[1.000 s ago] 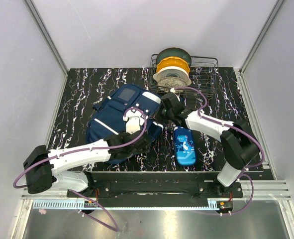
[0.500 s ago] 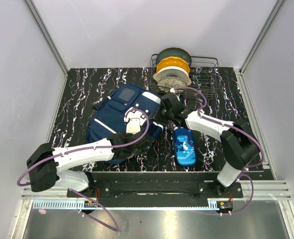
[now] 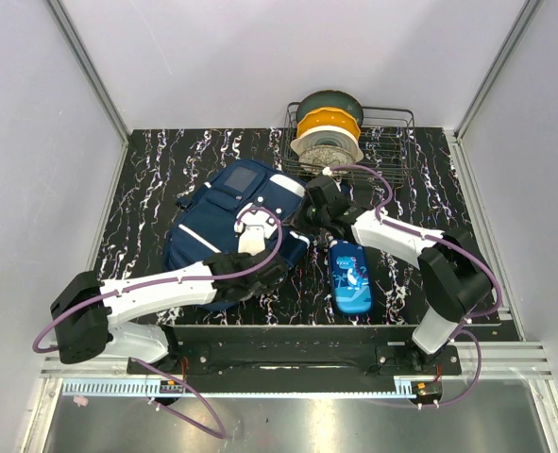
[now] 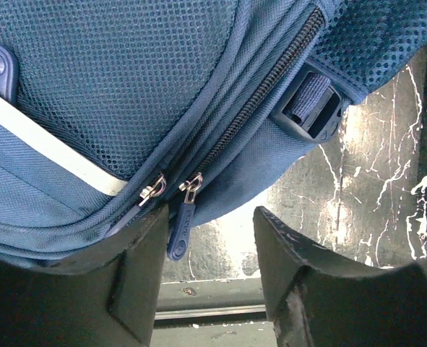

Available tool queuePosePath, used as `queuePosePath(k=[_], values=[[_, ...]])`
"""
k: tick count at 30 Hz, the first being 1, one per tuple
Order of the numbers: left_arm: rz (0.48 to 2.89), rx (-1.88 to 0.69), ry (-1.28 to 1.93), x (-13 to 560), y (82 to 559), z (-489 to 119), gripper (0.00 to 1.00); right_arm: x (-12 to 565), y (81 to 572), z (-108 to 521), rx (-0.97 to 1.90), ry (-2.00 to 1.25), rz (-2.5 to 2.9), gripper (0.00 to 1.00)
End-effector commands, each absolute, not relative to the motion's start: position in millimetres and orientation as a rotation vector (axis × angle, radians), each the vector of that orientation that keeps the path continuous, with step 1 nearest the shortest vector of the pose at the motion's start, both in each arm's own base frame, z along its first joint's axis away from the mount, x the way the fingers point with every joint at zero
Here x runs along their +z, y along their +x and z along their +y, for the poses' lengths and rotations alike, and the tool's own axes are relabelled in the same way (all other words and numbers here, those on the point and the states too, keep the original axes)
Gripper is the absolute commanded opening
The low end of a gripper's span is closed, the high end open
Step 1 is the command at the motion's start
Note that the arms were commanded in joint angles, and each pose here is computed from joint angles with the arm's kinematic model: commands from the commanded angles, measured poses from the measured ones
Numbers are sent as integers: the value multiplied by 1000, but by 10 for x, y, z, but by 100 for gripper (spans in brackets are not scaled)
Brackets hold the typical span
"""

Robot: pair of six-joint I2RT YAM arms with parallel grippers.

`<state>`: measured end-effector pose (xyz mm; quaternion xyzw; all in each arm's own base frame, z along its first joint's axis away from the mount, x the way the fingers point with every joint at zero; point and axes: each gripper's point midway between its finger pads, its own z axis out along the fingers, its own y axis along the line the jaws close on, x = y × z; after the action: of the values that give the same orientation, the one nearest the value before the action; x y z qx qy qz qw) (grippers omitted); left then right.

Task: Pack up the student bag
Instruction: Unzip the student bag at the center of the board.

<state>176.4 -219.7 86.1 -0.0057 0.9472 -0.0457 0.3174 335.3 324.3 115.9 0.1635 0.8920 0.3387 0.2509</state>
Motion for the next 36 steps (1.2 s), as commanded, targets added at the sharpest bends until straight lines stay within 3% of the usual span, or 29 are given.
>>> queuePosePath(k=[1,3,5,12,14,15,25,36], values=[[2499,-87,-9,807,1780,-2162,45,1318,3337,3261,947,389,2411,0],[2506,-86,0,788,1777,-2177,40,1315,3337,3257,944,390,2411,0],[2508,-94,4,787,1778,-2201,25,1315,3333,3253,942,389,2413,0],[2511,-84,8,772,1779,-2182,21,1305,3334,3245,936,394,2413,0],[2513,-74,2,764,1779,-2155,11,1309,3332,3242,935,390,2413,0],[2512,-69,-6,762,1780,-2137,1,1312,3334,3244,937,391,2412,0],[2479,13,-34,856,1751,-1850,0,1461,3479,3004,854,407,2337,0],[2505,53,-260,913,1304,-1056,0,1571,3740,2936,824,227,2346,0]])
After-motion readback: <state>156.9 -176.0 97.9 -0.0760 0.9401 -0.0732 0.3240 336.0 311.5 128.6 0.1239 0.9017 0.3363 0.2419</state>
